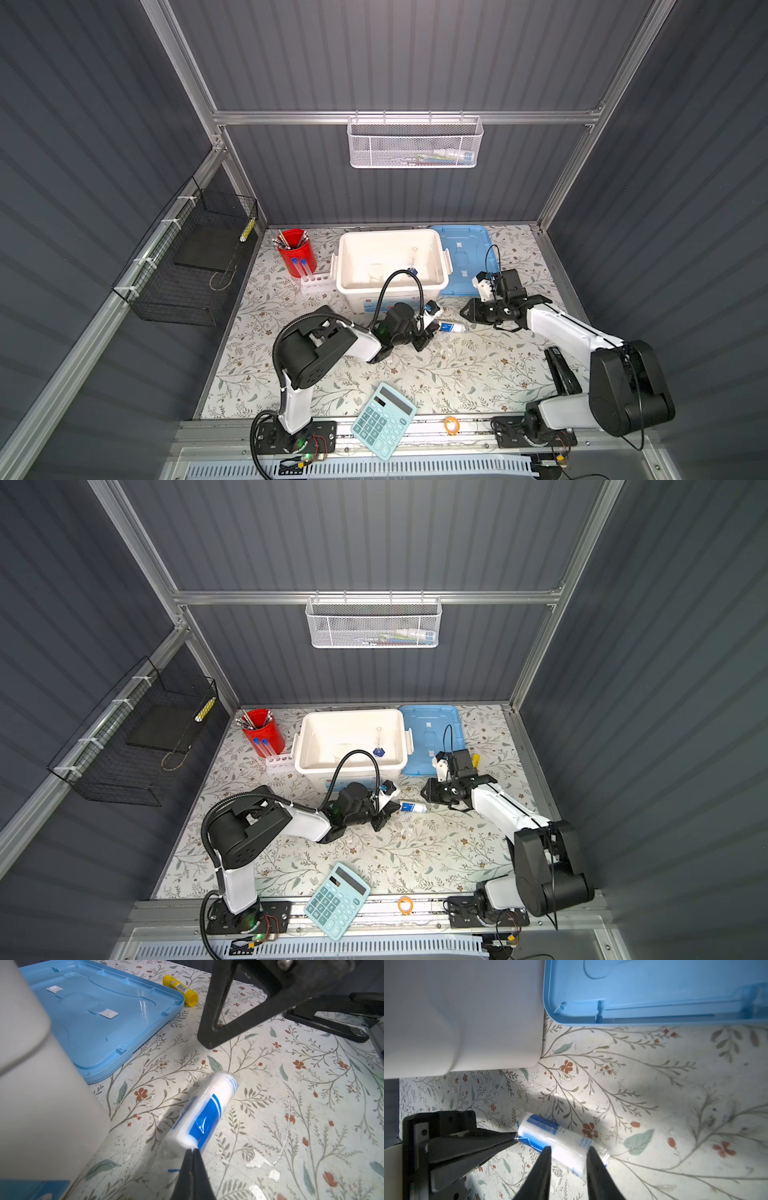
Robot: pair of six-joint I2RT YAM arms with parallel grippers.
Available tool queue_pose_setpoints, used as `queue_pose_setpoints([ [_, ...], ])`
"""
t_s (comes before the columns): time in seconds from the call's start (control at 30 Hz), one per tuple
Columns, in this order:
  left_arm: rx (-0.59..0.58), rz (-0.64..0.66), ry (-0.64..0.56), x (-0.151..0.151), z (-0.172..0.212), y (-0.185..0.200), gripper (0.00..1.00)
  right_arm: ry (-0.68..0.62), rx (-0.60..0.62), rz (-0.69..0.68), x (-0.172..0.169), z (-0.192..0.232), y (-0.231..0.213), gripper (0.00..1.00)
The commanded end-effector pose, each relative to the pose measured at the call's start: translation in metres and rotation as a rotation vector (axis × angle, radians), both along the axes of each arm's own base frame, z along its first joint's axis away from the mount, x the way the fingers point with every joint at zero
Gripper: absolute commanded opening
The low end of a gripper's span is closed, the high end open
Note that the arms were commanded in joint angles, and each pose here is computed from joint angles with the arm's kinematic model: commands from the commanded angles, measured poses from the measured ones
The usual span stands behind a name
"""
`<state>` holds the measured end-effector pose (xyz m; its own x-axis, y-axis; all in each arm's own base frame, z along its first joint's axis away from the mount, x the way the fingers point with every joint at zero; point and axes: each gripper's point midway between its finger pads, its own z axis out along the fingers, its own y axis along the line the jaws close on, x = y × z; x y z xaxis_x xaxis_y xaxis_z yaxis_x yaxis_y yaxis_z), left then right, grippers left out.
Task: Organize the chemistry lab equipment
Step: 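Lift the white-and-blue tube with left gripper while right gripper opens and withdraws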
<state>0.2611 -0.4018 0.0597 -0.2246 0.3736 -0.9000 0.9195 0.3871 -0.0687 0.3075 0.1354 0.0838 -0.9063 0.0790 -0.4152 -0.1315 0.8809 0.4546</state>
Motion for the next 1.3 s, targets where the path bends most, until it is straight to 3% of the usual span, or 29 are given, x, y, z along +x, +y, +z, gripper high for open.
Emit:
queue_pose_setpoints([
  [0.0, 0.011, -0.024, -0.018, -0.009, 0.013, 0.000, 0.00, -0.005, -0.022, -0.032, -0.004, 0.004, -0.011, 0.32],
  [0.27, 0.030, -0.037, -0.052, -0.024, 0.046, 0.003, 0.00, -0.063, -0.054, -0.115, 0.001, 0.021, -0.037, 0.32],
  [0.6, 0.010, -0.020, -0.130, -0.037, 0.127, 0.029, 0.00, -0.112, -0.050, -0.150, 0.007, 0.037, -0.045, 0.33],
  [0.77, 0.007, 0.049, -0.210, -0.033, 0.165, 0.051, 0.00, -0.143, -0.052, -0.160, 0.010, 0.049, -0.047, 0.33],
  [1.07, 0.114, 0.217, -0.363, 0.003, 0.220, 0.099, 0.00, -0.175, -0.043, -0.164, 0.015, 0.061, -0.047, 0.34],
  [1.27, 0.124, 0.358, -0.351, 0.039, 0.228, 0.148, 0.00, -0.189, -0.039, -0.161, 0.020, 0.065, -0.047, 0.34],
])
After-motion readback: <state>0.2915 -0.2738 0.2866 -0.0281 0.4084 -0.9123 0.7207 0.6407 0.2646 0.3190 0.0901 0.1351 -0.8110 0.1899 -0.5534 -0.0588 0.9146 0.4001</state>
